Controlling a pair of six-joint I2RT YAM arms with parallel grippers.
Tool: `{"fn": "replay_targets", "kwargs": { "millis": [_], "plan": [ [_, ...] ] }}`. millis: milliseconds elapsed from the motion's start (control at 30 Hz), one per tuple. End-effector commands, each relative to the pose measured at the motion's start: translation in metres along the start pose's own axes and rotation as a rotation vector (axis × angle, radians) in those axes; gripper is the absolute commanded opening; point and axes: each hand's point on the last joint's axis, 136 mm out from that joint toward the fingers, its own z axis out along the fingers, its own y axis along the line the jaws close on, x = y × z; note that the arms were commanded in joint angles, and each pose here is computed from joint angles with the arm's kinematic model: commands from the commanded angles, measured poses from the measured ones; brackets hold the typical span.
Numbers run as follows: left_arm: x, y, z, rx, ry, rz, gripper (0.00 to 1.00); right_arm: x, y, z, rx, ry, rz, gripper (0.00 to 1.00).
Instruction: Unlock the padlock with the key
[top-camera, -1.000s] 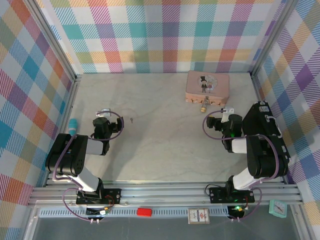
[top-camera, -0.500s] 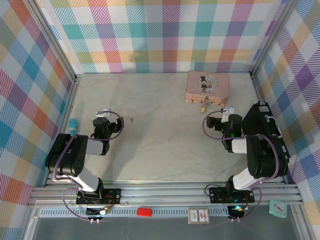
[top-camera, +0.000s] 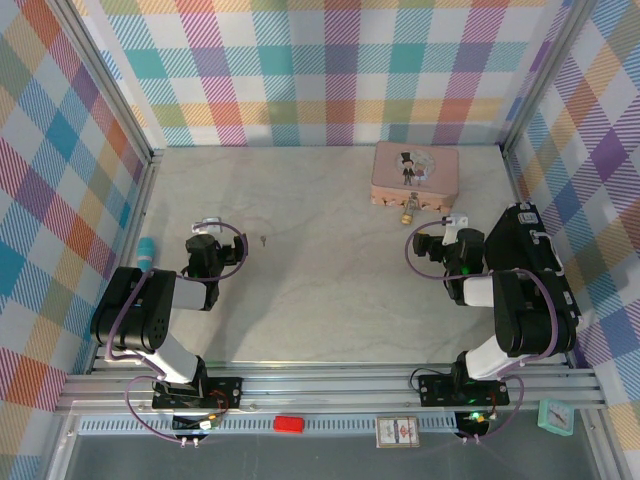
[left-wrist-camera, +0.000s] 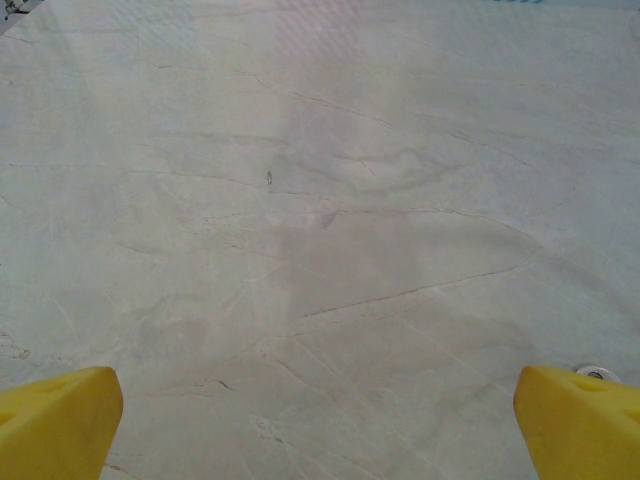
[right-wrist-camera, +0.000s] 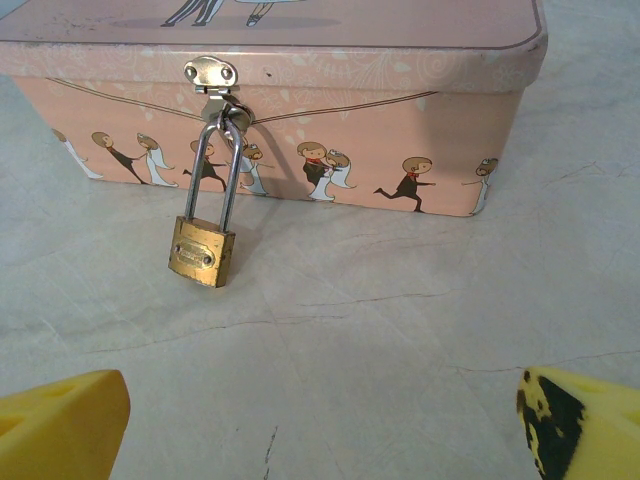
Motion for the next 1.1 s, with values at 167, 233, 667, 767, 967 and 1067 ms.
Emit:
{"fn": "replay_targets", "kwargs": {
  "millis": [167,233,667,767,967,1067],
  "plan": [
    [-0.017,-0.005,-0.004,0.021,-0.041,0.024,1.0,-0.018,0.011,0.0,-0.067,-0.047,-0.026,0.99],
    [-0.025,-0.011,-0.014,0.028,-0.058,0.045,1.0,-0.021,0.016,-0.005,-0.088,-0.063,-0.039,0.99],
    [-0.105,-0.011,-0.093,-0.063,-0.092,-0.237,1.0,-0.093,0.051,-0.104,-0.177,-0.2,0.01,0.99],
    [-0.112,0.001,-0.109,-0.138,-0.02,-0.351,1.0,-0.114,0.059,-0.126,-0.225,-0.191,0.1,0.99],
    [-0.101,0.01,-0.136,-0.168,0.054,-0.46,1.0,-0.128,0.059,-0.16,-0.206,-0.099,0.303,0.99],
    [-0.094,0.016,-0.154,-0.184,0.074,-0.496,1.0,-0.122,0.061,-0.173,-0.215,-0.076,0.328,0.99]
  ]
}}
